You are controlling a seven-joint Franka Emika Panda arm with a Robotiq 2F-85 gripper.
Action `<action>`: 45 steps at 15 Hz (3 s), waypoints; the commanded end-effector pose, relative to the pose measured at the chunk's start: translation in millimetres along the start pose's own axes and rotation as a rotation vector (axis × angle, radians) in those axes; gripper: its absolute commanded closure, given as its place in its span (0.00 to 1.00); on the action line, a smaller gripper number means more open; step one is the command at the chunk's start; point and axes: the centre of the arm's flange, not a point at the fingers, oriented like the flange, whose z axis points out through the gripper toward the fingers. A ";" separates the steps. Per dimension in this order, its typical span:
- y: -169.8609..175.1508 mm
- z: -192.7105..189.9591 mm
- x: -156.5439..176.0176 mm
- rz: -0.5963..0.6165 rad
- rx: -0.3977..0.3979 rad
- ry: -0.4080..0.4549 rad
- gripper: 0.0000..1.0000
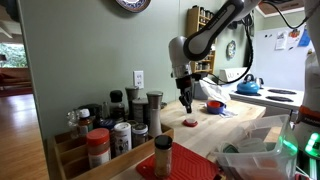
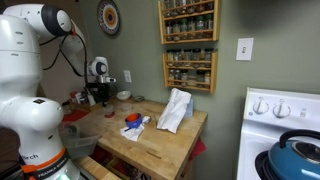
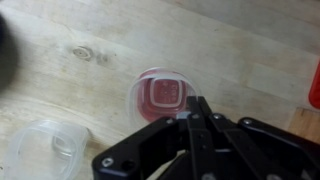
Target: Remove the lid from the bowls, then put one clear bowl on the lid and stack the bowls together
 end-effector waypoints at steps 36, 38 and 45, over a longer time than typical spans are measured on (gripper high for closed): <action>103.1 7.8 20.6 0.192 -0.042 0.240 0.45; 102.8 11.3 20.4 0.187 -0.040 0.235 0.61; 101.7 6.1 11.5 0.166 -0.036 0.214 1.00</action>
